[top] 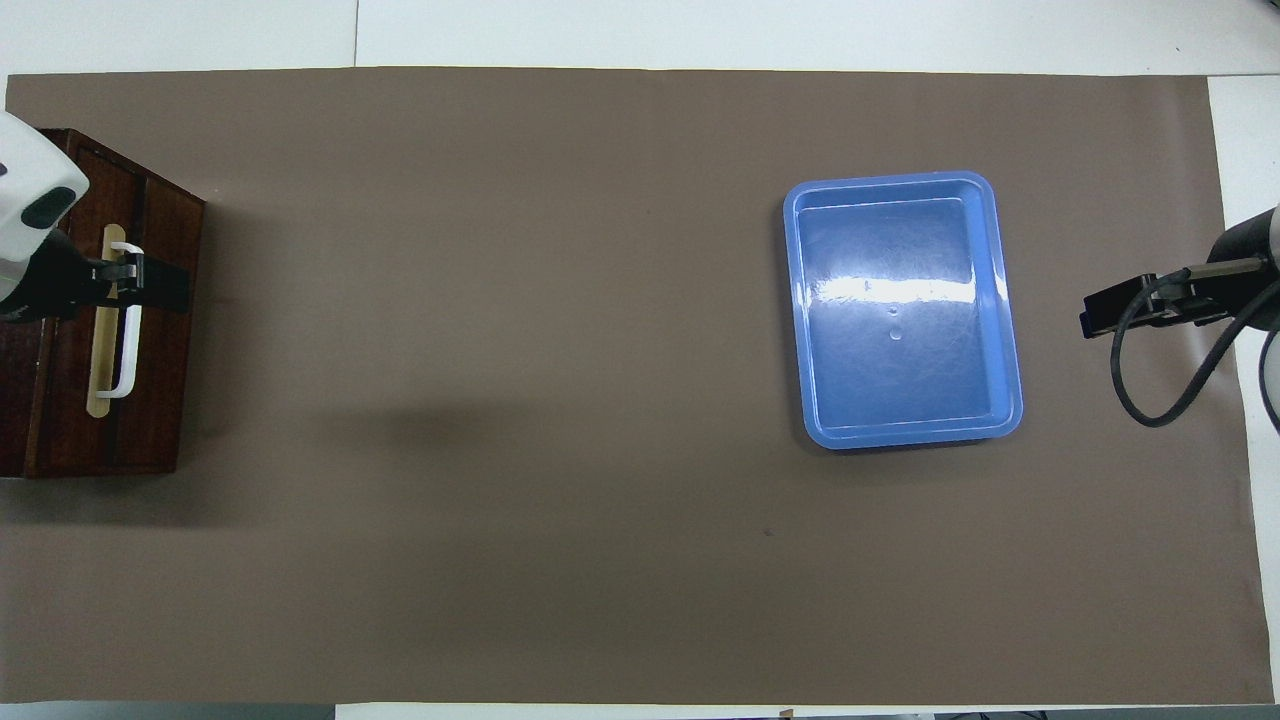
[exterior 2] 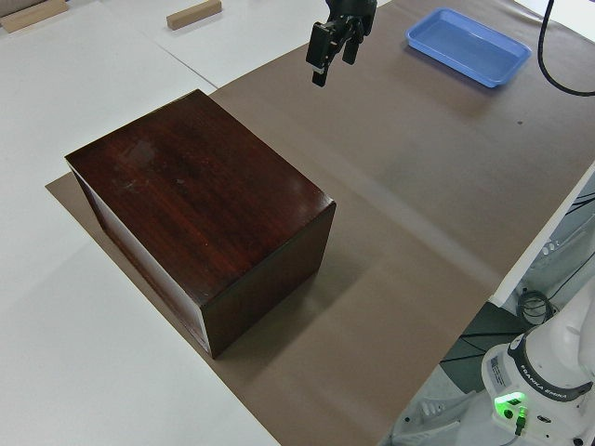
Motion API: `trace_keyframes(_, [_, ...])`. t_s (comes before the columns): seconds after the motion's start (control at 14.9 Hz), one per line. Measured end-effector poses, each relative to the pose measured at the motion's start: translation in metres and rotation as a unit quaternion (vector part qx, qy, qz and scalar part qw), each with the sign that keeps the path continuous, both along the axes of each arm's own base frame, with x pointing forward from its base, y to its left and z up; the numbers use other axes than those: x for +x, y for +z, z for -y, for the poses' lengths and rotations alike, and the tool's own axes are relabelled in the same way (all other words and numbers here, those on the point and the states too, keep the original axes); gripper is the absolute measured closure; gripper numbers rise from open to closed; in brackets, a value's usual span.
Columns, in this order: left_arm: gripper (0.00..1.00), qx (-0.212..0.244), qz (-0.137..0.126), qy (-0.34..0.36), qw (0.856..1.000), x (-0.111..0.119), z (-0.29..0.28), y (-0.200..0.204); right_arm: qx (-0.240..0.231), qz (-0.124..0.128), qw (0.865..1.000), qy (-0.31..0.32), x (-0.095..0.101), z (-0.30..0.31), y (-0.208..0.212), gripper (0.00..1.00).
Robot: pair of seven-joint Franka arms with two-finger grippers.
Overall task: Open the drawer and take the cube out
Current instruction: 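Grasp the white drawer handle with the left gripper, then pull the drawer open toward the robot with the left gripper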
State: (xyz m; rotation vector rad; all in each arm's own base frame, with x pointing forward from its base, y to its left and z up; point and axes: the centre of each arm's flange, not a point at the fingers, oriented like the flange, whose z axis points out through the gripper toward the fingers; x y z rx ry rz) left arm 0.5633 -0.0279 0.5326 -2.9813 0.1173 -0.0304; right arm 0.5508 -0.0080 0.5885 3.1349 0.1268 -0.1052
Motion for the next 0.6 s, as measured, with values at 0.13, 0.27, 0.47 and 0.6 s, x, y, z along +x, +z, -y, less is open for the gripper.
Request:
trace_keyframes(0.13, [0.00, 0.035, 0.001, -0.025, 0.999, 0.001, -0.004, -0.025, 0.000, 0.005, 1.000, 0.000, 0.001, 0.000, 0.001, 0.00])
trace_keyframes(0.27, [0.00, 0.061, 0.005, -0.047, 0.997, 0.007, -0.006, -0.056, 0.000, 0.006, 1.000, 0.000, 0.001, 0.000, 0.001, 0.00])
trace_keyframes(0.47, [0.00, 0.077, 0.009, -0.067, 0.995, 0.022, -0.013, -0.096, 0.000, 0.006, 1.000, 0.000, 0.001, 0.000, 0.001, 0.00])
trace_keyframes(0.6, [0.00, 0.088, 0.014, -0.078, 0.993, 0.029, -0.018, -0.110, 0.000, 0.006, 1.000, 0.000, 0.001, 0.000, 0.001, 0.00])
